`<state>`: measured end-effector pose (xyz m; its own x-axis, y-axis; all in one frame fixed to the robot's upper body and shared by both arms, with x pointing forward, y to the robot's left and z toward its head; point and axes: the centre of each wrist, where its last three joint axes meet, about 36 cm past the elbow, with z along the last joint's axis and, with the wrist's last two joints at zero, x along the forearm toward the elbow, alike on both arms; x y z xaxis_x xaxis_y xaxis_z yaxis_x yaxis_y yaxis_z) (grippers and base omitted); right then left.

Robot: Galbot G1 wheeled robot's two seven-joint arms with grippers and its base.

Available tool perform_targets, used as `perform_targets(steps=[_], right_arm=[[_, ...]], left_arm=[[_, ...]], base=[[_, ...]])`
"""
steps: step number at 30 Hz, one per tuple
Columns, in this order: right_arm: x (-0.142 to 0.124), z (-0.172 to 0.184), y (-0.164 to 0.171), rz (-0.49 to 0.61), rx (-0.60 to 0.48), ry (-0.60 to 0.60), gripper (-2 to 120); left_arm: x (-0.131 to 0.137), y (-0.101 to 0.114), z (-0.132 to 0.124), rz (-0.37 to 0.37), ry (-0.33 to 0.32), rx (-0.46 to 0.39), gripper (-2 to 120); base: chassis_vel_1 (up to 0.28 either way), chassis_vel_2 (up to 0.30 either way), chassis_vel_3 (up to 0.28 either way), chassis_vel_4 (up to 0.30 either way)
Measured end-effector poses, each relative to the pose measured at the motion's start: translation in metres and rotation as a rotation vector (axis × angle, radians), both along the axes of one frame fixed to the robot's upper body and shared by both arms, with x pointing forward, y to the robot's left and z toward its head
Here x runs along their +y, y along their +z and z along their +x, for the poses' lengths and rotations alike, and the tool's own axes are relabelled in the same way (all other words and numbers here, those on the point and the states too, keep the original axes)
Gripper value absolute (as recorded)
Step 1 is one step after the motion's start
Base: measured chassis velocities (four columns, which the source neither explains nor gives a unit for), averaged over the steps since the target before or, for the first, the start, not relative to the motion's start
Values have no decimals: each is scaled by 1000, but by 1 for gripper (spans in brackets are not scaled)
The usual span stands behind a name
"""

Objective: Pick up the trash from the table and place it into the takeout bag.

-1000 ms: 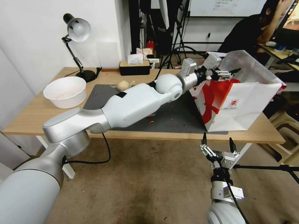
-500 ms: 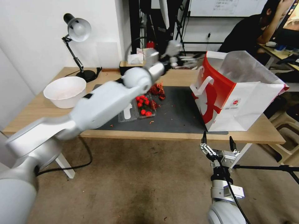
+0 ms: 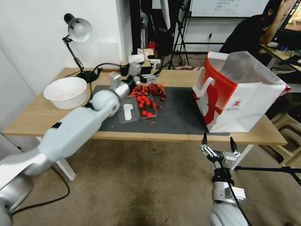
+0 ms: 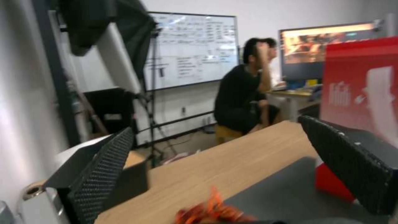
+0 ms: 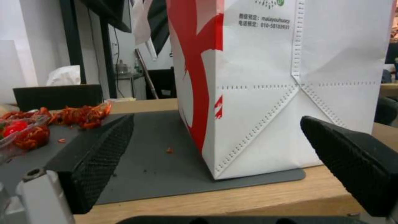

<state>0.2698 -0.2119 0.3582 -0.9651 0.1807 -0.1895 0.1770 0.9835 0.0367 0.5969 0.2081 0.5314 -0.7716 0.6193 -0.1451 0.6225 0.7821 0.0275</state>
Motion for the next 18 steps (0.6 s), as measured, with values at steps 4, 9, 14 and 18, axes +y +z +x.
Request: perform_targets(steps=[4, 9, 14, 18], right_arm=[[3, 1, 0, 1, 2, 5, 100], [5, 1, 0, -2, 3, 10, 100], [7, 1, -2, -5, 11, 16, 100], [7, 1, -3, -6, 15, 18, 100]], left_arm=[[40, -20, -31, 7, 115, 31, 100], [69, -43, -73, 1, 209, 58, 100], [89, -48, -98, 24, 284, 41, 100], [94, -54, -115, 44, 318, 35, 100]], base=[[0, 0, 0, 0], [0, 0, 0, 0], [0, 0, 0, 0], [0, 0, 0, 0]])
